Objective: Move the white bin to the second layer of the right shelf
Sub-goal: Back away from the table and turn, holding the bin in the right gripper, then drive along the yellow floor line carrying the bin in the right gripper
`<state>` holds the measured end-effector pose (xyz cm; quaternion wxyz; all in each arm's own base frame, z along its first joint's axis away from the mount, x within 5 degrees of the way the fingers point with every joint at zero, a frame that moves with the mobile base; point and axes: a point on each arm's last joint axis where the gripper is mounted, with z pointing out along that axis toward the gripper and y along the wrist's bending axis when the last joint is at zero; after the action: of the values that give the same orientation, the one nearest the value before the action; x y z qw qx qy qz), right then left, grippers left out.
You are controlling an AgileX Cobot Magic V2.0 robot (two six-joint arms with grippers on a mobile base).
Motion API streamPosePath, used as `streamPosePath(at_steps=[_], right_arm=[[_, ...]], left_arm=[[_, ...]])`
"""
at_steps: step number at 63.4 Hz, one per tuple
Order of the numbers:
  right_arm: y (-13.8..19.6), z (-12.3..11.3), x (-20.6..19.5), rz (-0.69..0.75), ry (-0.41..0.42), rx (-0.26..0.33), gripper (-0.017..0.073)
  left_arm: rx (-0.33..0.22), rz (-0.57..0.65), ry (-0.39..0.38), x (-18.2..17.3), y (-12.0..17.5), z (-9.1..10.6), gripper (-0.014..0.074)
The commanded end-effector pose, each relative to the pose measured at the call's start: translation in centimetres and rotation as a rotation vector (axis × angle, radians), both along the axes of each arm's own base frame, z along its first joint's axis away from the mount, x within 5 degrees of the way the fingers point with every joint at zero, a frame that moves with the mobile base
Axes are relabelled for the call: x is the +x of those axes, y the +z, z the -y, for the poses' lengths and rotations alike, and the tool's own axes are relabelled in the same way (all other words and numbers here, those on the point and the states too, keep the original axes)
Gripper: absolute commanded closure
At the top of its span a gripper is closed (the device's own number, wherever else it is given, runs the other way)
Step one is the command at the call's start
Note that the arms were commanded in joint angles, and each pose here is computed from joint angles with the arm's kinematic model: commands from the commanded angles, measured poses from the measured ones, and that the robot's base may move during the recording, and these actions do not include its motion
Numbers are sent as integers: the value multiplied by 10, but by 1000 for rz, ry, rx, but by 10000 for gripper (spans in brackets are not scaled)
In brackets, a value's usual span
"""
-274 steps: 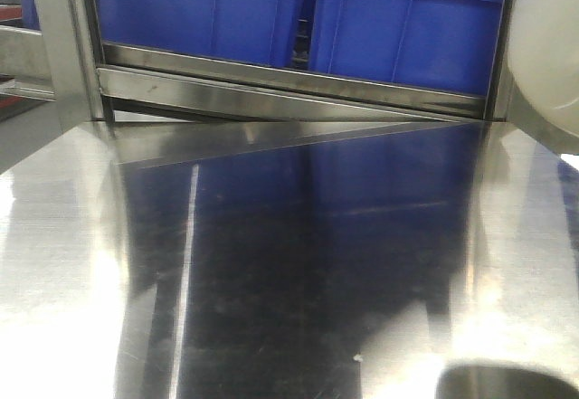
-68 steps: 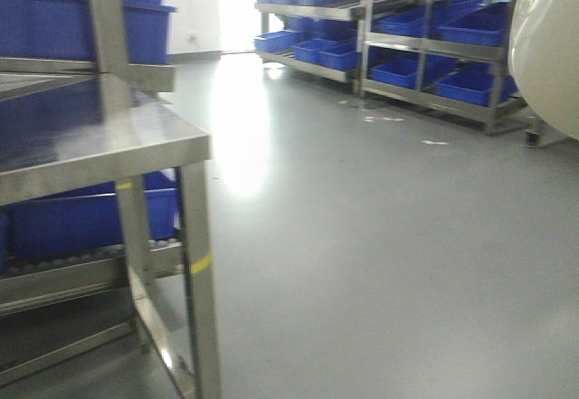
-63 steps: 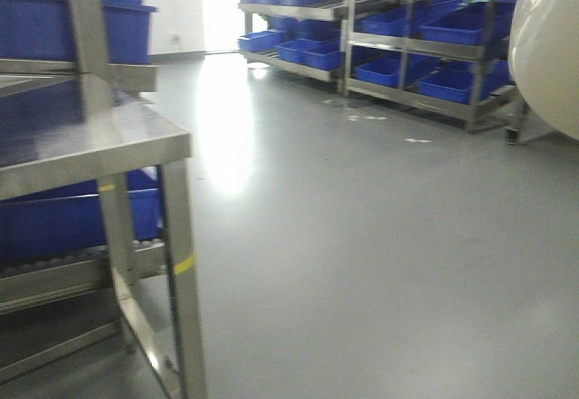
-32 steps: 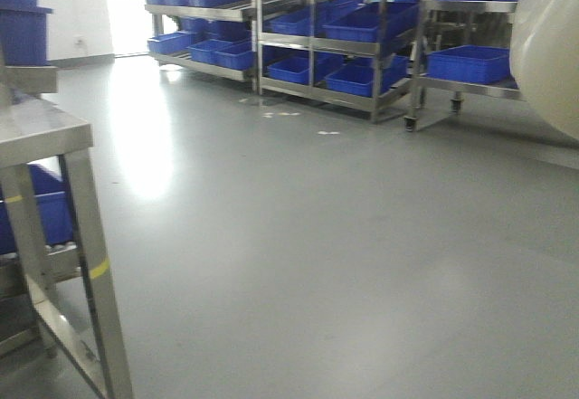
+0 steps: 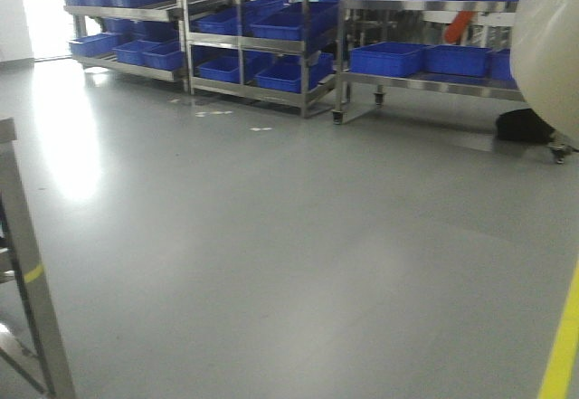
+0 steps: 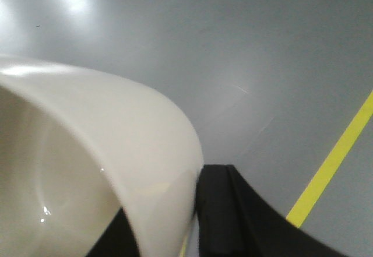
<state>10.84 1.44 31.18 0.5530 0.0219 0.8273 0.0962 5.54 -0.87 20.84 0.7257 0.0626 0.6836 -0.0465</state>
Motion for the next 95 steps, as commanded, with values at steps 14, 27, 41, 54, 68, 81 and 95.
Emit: streamPosePath(at_steps=[14, 27, 41, 54, 68, 81, 95], right_arm=[[19, 1, 2, 126, -16, 12, 503], [19, 1, 2, 126, -16, 12, 503], [19, 1, 2, 126, -16, 12, 503], [19, 1, 2, 126, -16, 12, 503], [19, 1, 2, 126, -16, 12, 503], [19, 1, 2, 127, -16, 12, 503], [19, 1, 2, 127, -16, 12, 503]], left_arm=[[-22, 70, 2, 0, -2, 0, 509], [-22, 70, 2, 0, -2, 0, 509], [-22, 70, 2, 0, -2, 0, 509], [-22, 70, 2, 0, -2, 0, 509], [-22, 70, 2, 0, -2, 0, 509], [-22, 70, 2, 0, -2, 0, 509], [-22, 70, 2, 0, -2, 0, 509]])
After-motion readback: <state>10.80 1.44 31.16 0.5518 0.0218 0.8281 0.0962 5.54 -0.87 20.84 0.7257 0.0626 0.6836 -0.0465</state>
